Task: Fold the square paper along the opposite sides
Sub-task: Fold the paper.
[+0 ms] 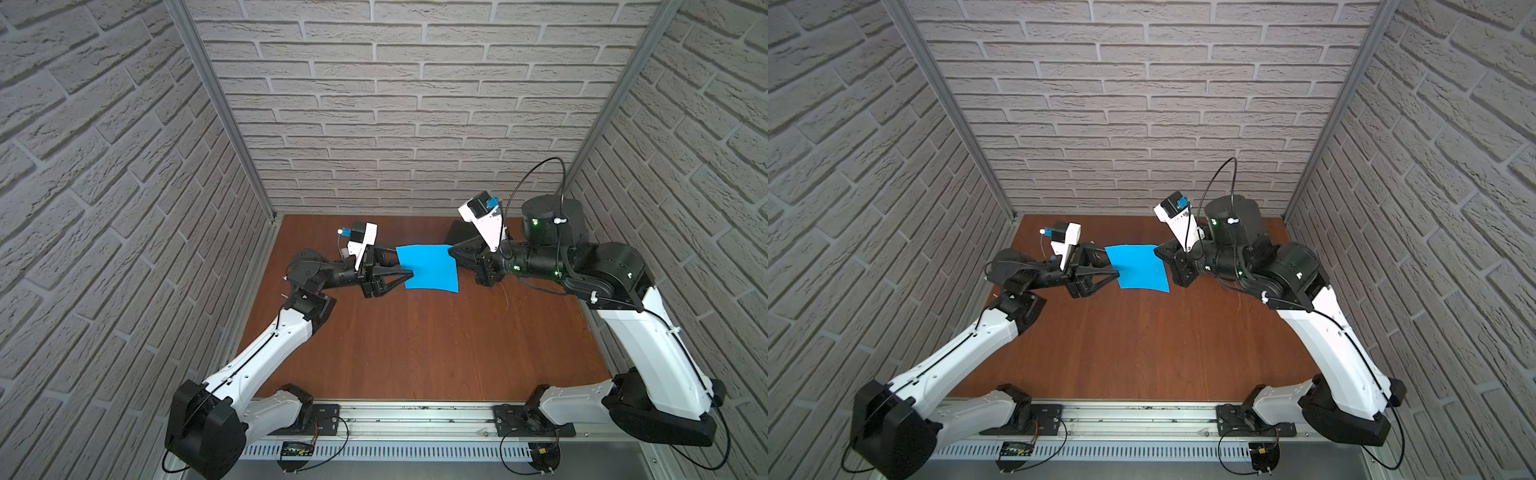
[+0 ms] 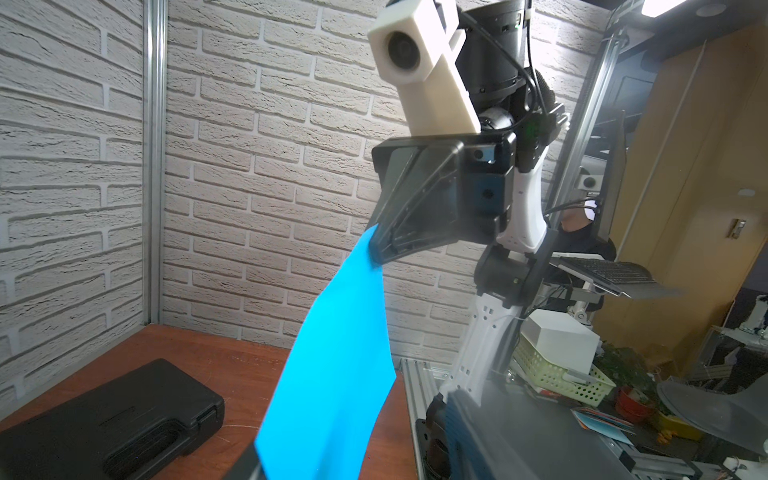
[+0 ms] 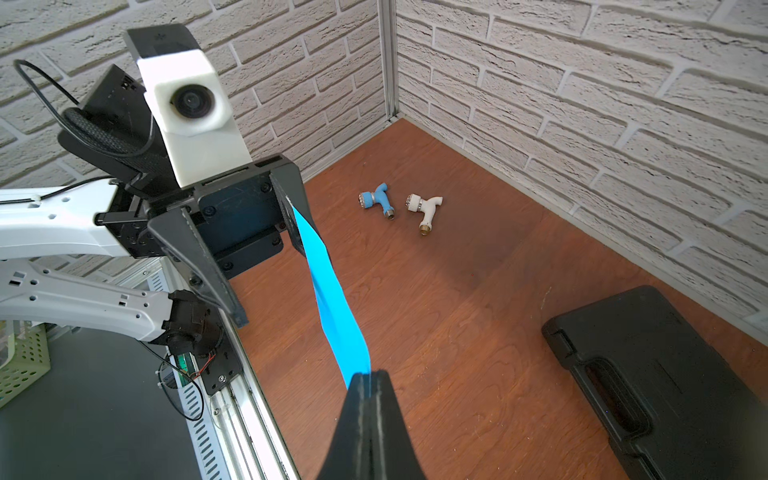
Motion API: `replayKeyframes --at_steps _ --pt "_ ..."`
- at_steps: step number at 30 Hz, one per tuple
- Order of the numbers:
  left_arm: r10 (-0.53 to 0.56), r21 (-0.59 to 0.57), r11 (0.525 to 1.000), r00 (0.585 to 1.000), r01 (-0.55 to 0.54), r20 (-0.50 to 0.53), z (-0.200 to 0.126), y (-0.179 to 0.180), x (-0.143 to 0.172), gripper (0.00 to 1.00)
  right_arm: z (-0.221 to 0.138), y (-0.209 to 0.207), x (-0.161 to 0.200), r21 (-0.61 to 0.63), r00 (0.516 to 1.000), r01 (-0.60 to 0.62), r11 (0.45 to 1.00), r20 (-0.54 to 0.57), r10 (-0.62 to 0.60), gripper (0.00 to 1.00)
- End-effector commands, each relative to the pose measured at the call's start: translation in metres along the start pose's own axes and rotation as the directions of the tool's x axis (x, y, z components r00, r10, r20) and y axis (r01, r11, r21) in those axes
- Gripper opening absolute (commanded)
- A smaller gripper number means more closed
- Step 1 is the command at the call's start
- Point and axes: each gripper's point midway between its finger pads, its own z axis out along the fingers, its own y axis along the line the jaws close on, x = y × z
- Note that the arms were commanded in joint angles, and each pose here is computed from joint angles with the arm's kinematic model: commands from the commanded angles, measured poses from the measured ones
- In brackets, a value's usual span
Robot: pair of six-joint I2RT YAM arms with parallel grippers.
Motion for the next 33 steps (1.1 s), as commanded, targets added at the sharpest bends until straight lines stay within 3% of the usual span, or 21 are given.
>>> replayKeyframes --at_steps 1,22,33 --pt "0.029 0.005 1.0 0.999 -0.029 0.02 0.001 -0.003 -0.003 0.58 -0.014 0.004 -0.02 -0.001 0.996 0.021 1.0 0.081 -0.021 0.03" --pt "0.082 -0.098 0.993 0.991 -0.071 0.109 -0.004 0.004 -0.021 0.45 -0.016 0.006 -0.016 -0.013 0.996 0.021 1.0 0.081 -0.02 0.03" --pt "0.087 -0.1 0.992 0.989 -0.075 0.117 -0.004 0.004 -0.024 0.28 -0.013 0.006 -0.015 -0.014 0.997 0.02 1.0 0.077 -0.019 0.03"
